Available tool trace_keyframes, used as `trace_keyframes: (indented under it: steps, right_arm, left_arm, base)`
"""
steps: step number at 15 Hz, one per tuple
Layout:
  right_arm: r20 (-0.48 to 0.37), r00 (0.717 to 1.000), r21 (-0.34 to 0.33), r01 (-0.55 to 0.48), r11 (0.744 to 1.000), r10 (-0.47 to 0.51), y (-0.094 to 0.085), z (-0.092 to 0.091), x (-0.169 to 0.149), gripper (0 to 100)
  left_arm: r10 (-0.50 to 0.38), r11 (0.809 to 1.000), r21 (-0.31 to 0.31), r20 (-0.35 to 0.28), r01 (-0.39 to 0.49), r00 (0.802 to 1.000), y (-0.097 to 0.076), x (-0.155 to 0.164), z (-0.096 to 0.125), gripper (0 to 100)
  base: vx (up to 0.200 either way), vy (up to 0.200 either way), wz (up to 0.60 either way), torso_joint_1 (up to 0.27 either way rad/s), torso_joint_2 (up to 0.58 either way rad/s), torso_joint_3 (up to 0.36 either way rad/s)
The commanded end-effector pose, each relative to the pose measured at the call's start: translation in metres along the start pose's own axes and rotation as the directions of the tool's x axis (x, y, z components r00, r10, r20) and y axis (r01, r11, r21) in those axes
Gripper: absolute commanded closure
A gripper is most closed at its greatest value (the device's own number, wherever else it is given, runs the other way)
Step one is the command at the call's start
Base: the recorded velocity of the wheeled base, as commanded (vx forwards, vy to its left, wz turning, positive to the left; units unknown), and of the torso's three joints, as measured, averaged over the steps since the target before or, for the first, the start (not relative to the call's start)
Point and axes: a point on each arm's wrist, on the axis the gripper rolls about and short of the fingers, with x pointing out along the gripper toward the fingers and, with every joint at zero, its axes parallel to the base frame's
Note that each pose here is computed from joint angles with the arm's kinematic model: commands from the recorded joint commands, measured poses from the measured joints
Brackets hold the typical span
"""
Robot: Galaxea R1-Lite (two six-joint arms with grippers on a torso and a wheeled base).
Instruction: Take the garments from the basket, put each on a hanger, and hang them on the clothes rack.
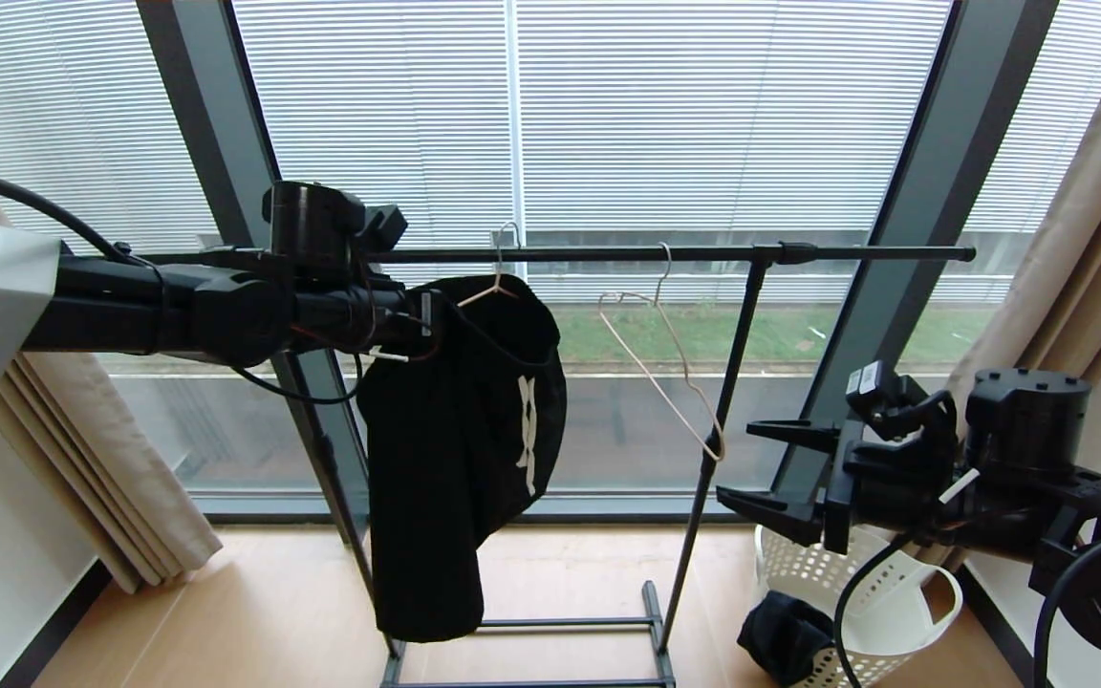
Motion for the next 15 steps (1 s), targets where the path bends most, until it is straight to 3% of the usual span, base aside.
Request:
trace_keyframes:
  steps: [1,6,12,13,15]
  right_arm:
    - [-0.009,1.000,0.005,-0.002,1.000,0.003,-0.0011,-0.0032,0.0020,0]
    - [-0.012,1.000,0.002,-0.003,1.000,0.003,-0.0014,-0.0044,0.0027,0]
    - [-0.018,1.000,-0.005,-0.004,1.000,0.004,-0.0020,-0.0063,0.0038,0]
    - [-0.019,1.000,-0.004,-0.005,1.000,0.005,-0.0020,-0.0065,0.0038,0]
    - [-0.019,1.000,-0.004,-0.005,1.000,0.005,-0.0020,-0.0065,0.0038,0]
  left_arm:
    - [0.002,1.000,-0.013,-0.013,-0.002,1.000,0.0010,0.0080,-0.0041,100]
    - [-0.005,1.000,-0.019,0.021,0.006,1.000,-0.0009,0.0103,-0.0011,100]
    - [0.009,1.000,-0.021,0.000,-0.009,1.000,-0.0003,0.0120,-0.0074,100]
    - [0.023,0.999,-0.022,-0.001,-0.023,1.000,0.0000,0.0120,-0.0076,0]
    - [0.024,0.999,-0.022,-0.014,-0.025,1.000,-0.0003,0.0124,-0.0101,0]
  base:
    - [0.000,0.000,0.00,0.000,0.00,0.000]
    - [0.000,0.000,0.00,0.000,0.00,0.000]
    - [0.000,0.000,0.00,0.000,0.00,0.000]
    - [0.000,0.000,0.00,0.000,0.00,0.000]
    - [0.000,0.000,0.00,0.000,0.00,0.000]
